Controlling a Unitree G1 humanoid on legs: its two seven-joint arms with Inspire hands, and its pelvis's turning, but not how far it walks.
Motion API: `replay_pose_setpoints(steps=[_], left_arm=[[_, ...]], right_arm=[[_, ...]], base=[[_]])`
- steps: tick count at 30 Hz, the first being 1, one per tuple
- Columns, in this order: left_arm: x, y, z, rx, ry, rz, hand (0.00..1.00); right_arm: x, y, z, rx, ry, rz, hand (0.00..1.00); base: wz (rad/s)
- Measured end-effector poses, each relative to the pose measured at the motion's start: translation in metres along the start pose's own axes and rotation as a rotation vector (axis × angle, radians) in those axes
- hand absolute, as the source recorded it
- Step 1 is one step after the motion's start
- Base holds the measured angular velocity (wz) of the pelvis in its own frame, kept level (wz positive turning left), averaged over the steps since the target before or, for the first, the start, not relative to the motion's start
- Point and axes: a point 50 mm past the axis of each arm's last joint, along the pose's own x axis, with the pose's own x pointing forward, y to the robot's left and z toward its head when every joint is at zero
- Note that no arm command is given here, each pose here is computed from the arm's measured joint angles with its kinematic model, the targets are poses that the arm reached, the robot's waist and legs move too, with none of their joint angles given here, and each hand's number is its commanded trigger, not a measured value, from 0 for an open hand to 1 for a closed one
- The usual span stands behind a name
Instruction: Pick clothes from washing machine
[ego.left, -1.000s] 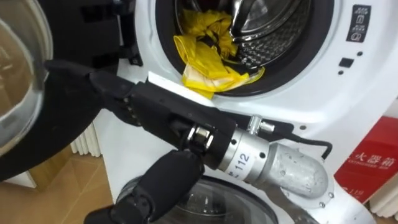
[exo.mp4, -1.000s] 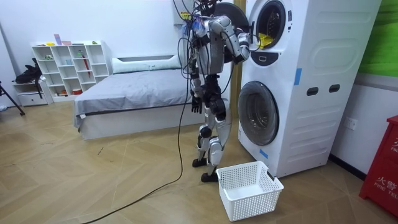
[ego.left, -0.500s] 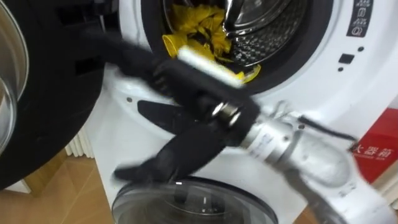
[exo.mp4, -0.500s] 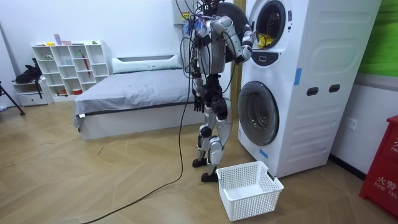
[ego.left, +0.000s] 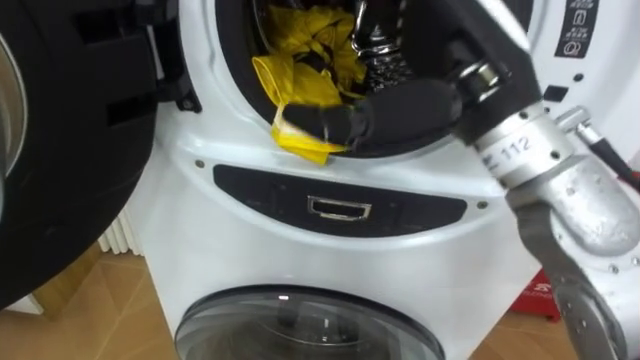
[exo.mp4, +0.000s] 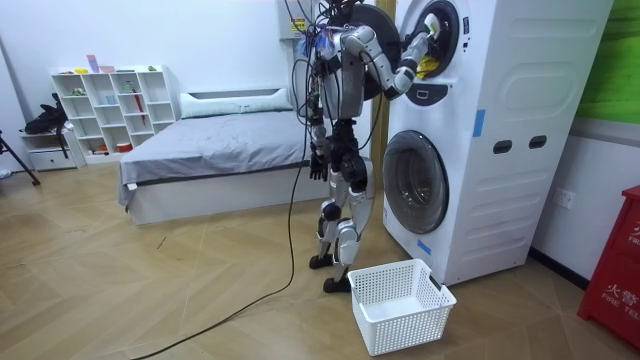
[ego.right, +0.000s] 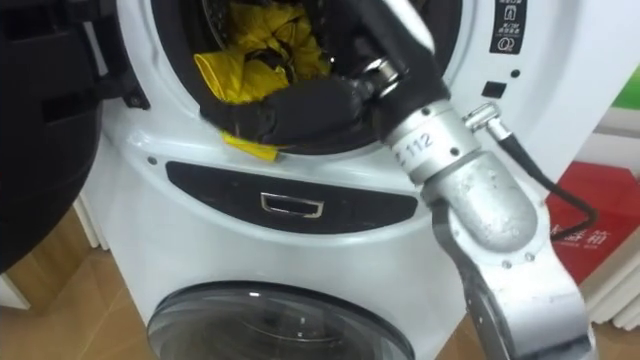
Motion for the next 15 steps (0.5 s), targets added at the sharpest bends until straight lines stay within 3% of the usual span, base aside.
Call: replay_pose_setpoints(steps=[15], left_arm=[[0.001,0.004,0.005,-0.009,-0.007,-0.021,0.00]], right_arm=[[0.004,-0.017,-0.021,-0.206,0.094,-0.066,0.00]], base=[[0.02]])
